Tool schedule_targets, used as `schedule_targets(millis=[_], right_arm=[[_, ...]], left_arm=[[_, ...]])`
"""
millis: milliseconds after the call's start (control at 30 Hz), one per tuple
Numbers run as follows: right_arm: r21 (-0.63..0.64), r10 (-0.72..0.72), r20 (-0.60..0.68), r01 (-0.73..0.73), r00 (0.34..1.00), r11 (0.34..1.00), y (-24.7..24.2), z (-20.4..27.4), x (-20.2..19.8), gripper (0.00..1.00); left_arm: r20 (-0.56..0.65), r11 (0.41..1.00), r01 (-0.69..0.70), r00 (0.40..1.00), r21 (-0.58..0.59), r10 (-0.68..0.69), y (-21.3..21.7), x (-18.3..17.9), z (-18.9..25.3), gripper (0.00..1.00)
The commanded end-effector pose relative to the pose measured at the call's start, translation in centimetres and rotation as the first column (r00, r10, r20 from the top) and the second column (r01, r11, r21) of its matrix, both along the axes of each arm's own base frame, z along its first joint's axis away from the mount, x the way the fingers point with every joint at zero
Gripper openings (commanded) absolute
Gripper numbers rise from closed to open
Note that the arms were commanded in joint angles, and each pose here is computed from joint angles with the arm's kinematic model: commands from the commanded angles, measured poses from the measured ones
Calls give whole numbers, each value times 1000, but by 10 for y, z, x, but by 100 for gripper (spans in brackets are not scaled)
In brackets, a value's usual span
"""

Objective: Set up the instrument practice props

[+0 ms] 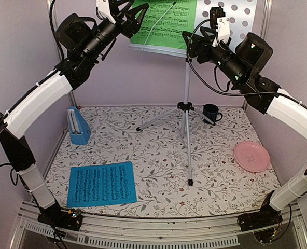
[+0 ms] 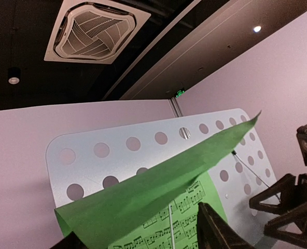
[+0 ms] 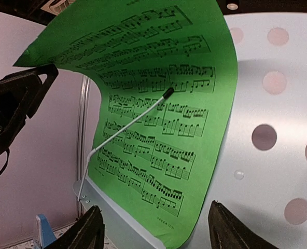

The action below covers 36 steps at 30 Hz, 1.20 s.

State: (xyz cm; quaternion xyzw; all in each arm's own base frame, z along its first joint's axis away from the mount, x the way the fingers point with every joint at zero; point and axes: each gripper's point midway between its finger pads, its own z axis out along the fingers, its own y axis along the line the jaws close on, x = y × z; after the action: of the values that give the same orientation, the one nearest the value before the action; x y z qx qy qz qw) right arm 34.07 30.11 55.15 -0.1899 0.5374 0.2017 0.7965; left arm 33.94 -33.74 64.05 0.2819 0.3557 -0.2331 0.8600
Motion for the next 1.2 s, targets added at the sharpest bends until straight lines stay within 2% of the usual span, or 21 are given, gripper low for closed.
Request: schedule_targets(millis=[0, 233, 333, 567, 667, 800, 967, 1167], right_arm=[[-48, -118, 256, 134, 959, 990, -22, 56, -17, 73], [-89, -179, 432, 239, 884, 967, -16, 83, -17, 88], [-85, -169, 502, 243, 848, 966, -14, 101, -25, 89], [-172, -70, 659, 240, 749, 955, -2, 115, -32, 87], [-177, -80, 693, 277, 716, 944, -2, 121, -29, 85], [-196, -50, 736, 284, 675, 939, 3, 125, -31, 77], [-229, -8, 779, 296, 627, 927, 11, 126, -31, 60], [-228, -2, 806, 313, 593, 922, 10, 132, -31, 31]], left_arm=[[-31, 999, 32, 999, 25, -31, -16, 7, -11, 58], [-45, 998, 45, 998, 42, -44, -24, 13, -10, 57], [-43, 998, 43, 998, 47, -41, -25, 14, -9, 56], [-41, 998, 39, 998, 56, -36, -26, 16, -8, 55], [-43, 998, 33, 999, 59, -30, -26, 17, -7, 55], [-45, 998, 28, 999, 65, -25, -27, 18, -7, 55], [-46, 997, 25, 999, 70, -22, -26, 18, -6, 56], [-45, 997, 15, 999, 75, -12, -25, 18, -5, 56]])
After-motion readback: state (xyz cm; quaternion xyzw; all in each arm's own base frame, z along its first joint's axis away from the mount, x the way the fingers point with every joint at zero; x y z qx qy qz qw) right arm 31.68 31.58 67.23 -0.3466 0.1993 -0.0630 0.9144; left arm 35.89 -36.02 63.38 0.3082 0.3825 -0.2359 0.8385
